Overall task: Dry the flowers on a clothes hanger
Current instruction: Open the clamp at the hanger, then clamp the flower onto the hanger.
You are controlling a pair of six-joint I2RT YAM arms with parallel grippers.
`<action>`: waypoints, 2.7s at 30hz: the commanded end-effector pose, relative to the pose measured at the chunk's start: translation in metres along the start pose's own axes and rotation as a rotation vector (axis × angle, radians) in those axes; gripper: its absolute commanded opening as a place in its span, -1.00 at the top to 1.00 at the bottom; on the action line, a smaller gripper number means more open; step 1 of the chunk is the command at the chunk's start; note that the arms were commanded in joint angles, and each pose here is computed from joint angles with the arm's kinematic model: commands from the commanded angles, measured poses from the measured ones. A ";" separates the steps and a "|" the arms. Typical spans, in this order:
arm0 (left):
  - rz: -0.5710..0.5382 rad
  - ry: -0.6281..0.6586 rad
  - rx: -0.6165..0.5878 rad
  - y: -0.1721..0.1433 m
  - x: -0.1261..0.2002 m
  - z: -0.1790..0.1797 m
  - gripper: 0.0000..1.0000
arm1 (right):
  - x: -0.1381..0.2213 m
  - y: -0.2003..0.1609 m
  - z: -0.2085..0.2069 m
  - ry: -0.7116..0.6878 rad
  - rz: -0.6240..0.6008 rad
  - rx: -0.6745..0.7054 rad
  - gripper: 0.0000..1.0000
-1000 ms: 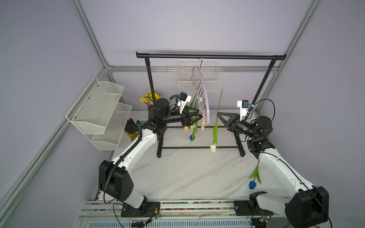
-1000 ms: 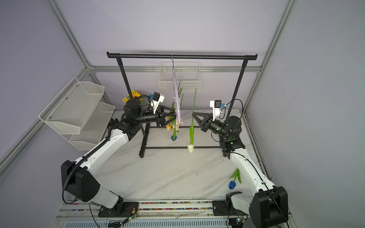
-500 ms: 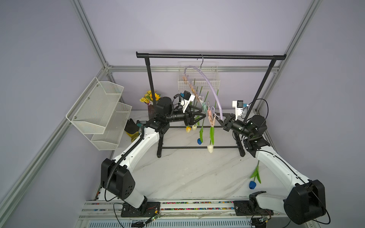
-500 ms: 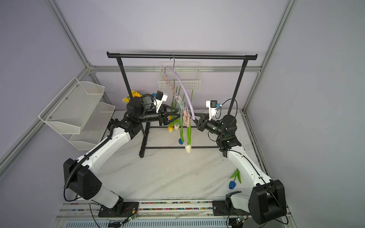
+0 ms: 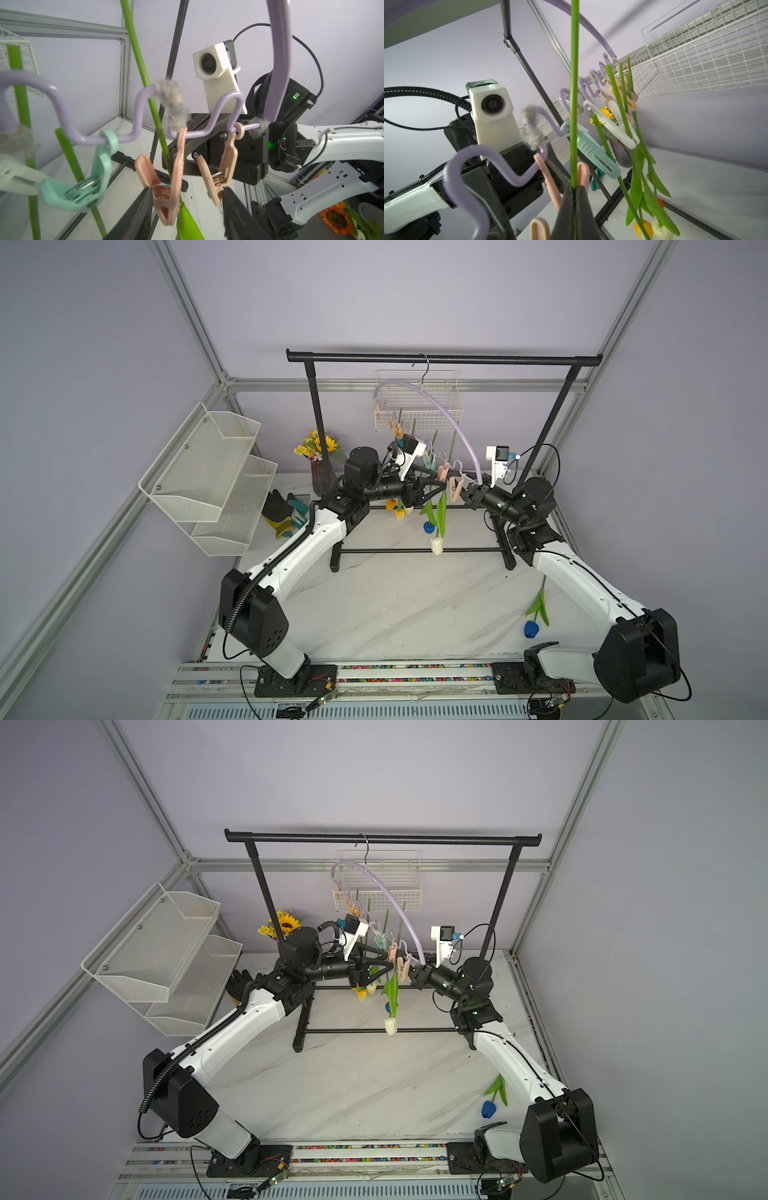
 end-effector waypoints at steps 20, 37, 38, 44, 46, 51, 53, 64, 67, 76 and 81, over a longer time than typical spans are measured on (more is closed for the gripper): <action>-0.043 -0.033 -0.040 0.027 -0.013 -0.002 -0.27 | -0.007 0.009 0.001 0.012 -0.035 0.016 1.00; -0.018 -0.021 -0.039 0.025 -0.016 -0.006 0.05 | -0.006 0.010 0.004 0.020 -0.040 0.006 1.00; -0.019 -0.021 -0.038 0.026 -0.015 -0.007 0.07 | -0.005 0.011 0.004 0.019 -0.040 0.007 1.00; -0.026 -0.023 -0.036 0.029 -0.014 -0.008 0.28 | -0.003 0.010 0.006 0.015 -0.038 0.008 1.00; -0.030 -0.027 -0.038 0.030 -0.014 -0.010 0.30 | -0.002 0.009 0.006 0.013 -0.038 0.008 1.00; -0.039 -0.030 -0.043 0.033 -0.013 -0.013 0.42 | 0.001 0.007 0.006 0.004 -0.036 0.003 1.00; -0.042 -0.029 -0.043 0.033 -0.013 -0.014 0.47 | 0.002 0.005 0.005 -0.005 -0.040 -0.005 1.00; -0.056 -0.030 -0.043 0.036 -0.016 -0.016 0.66 | 0.017 -0.018 -0.002 -0.041 -0.123 -0.125 1.00; -0.064 -0.025 -0.041 0.037 -0.016 -0.015 0.70 | 0.017 -0.029 -0.001 -0.024 -0.116 -0.146 1.00; -0.094 -0.007 -0.040 0.040 -0.015 -0.013 0.84 | 0.017 -0.050 0.013 0.106 -0.097 -0.140 1.00; -0.095 0.000 -0.036 0.040 -0.016 -0.012 0.86 | 0.019 -0.056 0.016 0.132 -0.086 -0.135 1.00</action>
Point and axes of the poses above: each gripper's point midway between its finger pads, its own x axis back along the fingers, its own z axis along the line the jaws close on, y = z × x, the point moved 7 cm from there along x, back along the fingers, and after that the axes turned 7 degrees about x, right-handed, at the moved point
